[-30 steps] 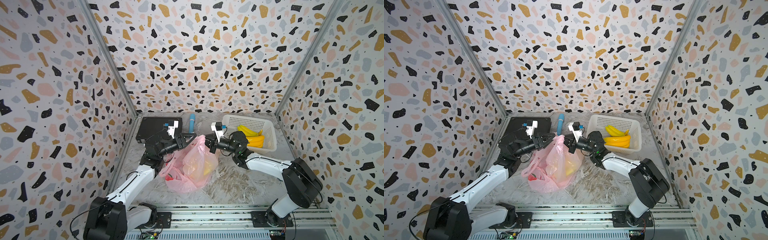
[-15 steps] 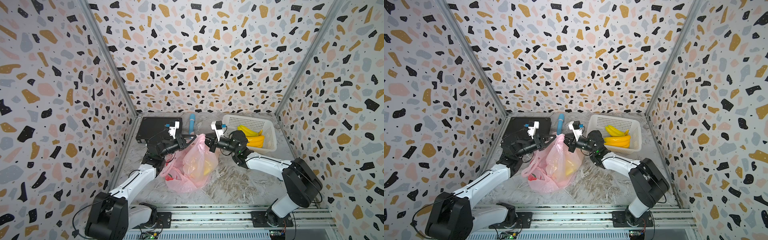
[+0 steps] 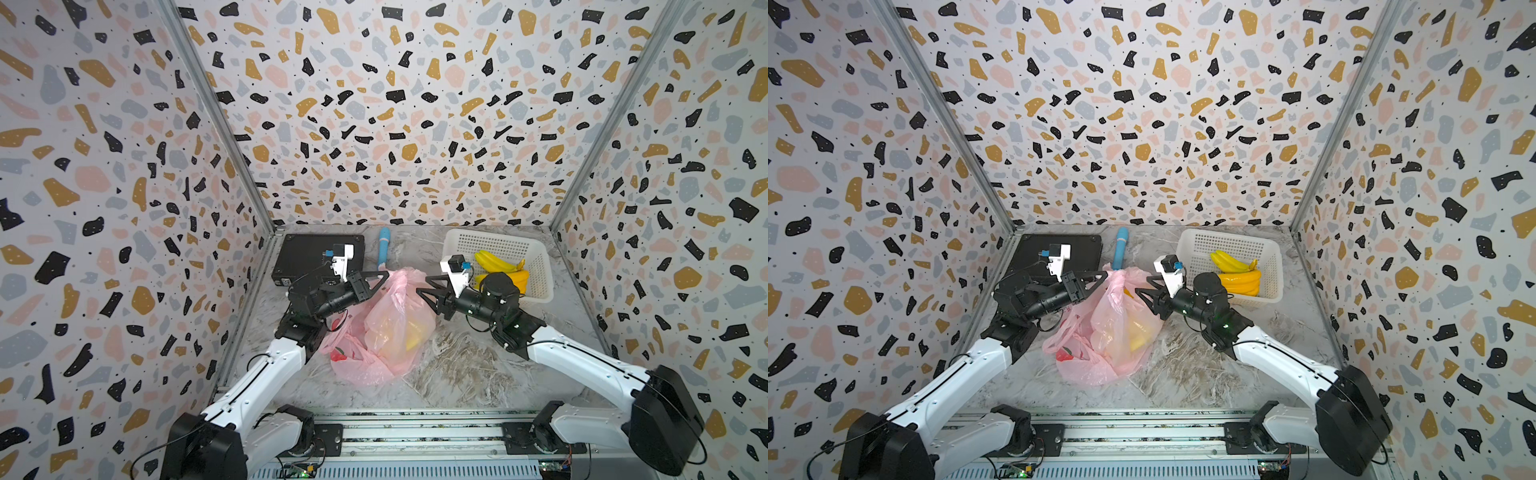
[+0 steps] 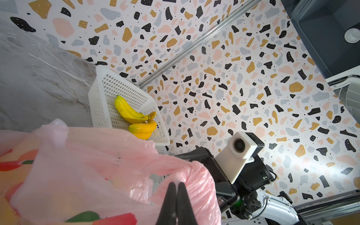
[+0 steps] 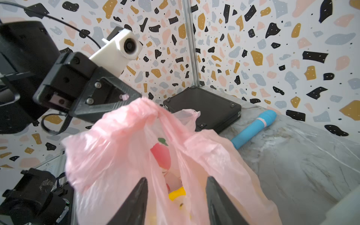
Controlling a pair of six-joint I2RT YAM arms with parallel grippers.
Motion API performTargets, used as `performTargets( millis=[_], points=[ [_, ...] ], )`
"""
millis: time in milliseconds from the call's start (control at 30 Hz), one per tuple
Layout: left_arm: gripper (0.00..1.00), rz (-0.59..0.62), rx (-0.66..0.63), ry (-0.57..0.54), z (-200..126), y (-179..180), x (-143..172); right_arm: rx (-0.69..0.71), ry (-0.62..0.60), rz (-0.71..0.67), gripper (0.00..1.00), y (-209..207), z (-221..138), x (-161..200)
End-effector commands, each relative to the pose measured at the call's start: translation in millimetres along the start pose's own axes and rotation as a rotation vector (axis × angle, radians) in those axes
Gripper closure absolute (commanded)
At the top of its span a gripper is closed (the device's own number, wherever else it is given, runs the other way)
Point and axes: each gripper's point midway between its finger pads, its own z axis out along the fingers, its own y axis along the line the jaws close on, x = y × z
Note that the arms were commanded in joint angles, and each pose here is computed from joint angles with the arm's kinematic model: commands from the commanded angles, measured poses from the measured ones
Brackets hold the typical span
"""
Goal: Place the banana into a plastic bag & tie a knot
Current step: Cross the plastic bag at the center of the board.
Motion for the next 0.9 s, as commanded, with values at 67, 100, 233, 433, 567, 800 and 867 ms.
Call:
performTargets(
  millis=[67, 100, 233, 433, 567, 800, 867],
  points=[
    [1.00, 0.057, -0.018, -0.023, -3.6, -1.4, -1.6, 0.038, 0.066, -0.138, 0.46, 29.1, -21.2, 9.0],
    [1.00, 0.058, -0.019, -0.023, -3.6, -1.5, -1.4, 0.041, 0.067, -0.157, 0.45, 34.1, -21.9, 8.1],
    [1.00, 0.057, -0.027, -0.028, -4.2, 0.5, -1.4, 0.040, 0.082, -0.214, 0.44, 51.3, -15.0, 4.1],
    [1.00, 0.062, -0.034, -0.028, -5.1, 1.8, -0.2, 0.115, 0.113, -0.279, 0.43, 58.6, 5.7, 0.4],
    [1.00, 0.069, -0.031, -0.021, -5.1, 0.7, 1.1, 0.152, 0.086, -0.259, 0.42, 59.3, 11.0, -11.8],
    [1.00, 0.092, -0.030, -0.010, -8.2, -5.0, 3.2, 0.157, 0.053, -0.213, 0.41, 61.8, 18.7, -29.6],
    [1.00, 0.099, -0.028, -0.012, -9.9, -6.6, 3.6, 0.175, 0.046, -0.209, 0.43, 59.3, 20.4, -32.3]
  ],
)
